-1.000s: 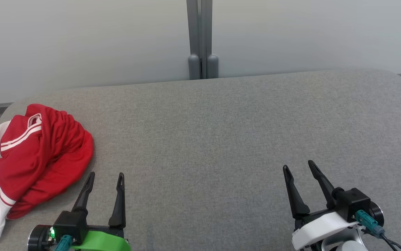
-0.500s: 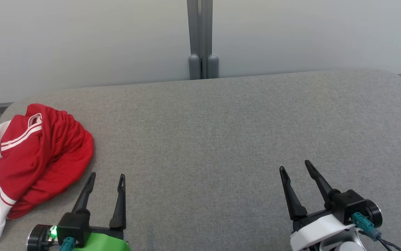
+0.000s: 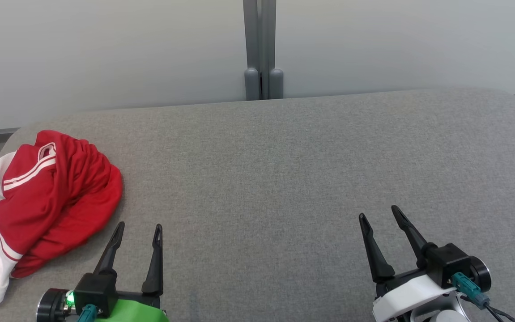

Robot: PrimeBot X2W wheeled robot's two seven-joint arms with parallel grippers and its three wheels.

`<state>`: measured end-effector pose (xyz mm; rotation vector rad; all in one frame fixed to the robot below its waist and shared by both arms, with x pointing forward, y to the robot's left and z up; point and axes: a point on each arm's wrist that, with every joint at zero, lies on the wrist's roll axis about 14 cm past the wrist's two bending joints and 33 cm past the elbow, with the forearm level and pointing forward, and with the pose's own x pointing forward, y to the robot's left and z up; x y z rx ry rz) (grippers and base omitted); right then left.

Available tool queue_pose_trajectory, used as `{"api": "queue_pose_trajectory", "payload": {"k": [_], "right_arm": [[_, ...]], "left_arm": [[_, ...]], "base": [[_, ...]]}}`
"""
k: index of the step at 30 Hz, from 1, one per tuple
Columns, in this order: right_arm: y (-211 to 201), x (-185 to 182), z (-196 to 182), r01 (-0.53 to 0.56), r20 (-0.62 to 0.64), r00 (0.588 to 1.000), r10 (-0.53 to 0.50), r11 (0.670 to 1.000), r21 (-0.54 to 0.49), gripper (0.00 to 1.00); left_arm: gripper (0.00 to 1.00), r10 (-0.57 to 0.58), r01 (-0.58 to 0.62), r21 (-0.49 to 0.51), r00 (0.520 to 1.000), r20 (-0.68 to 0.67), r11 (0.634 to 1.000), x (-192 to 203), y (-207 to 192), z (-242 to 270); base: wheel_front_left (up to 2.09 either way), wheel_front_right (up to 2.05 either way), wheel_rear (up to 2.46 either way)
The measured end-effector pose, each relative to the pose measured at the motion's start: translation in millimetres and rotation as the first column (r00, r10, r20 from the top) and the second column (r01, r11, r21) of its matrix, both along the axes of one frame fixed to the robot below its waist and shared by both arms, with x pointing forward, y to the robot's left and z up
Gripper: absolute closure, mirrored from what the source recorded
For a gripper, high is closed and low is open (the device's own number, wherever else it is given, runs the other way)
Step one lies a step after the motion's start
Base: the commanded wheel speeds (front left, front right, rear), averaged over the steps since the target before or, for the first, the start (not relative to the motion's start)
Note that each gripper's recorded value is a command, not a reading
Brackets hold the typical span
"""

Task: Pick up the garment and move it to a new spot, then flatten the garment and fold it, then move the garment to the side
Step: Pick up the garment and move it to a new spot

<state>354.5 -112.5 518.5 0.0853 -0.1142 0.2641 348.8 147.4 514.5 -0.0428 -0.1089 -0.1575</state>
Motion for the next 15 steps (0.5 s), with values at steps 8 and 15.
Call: {"api": "queue_pose_trajectory", "payload": {"k": [8,15], "right_arm": [[6,4,-2,-0.019,-0.008,1.000,0.019,1.000,0.003,0.00],[20,11,-7,-0.063,-0.023,0.998,0.063,0.998,0.006,0.00]], "left_arm": [[0.00,0.051,-0.051,-0.004,0.999,-0.002,0.999,-2,13,-1],[0.00,0.107,-0.107,-0.003,0.994,-0.008,0.994,-6,29,-2]], "base": [[0.00,0.00,0.00],[0.00,0.00,0.00]]}}
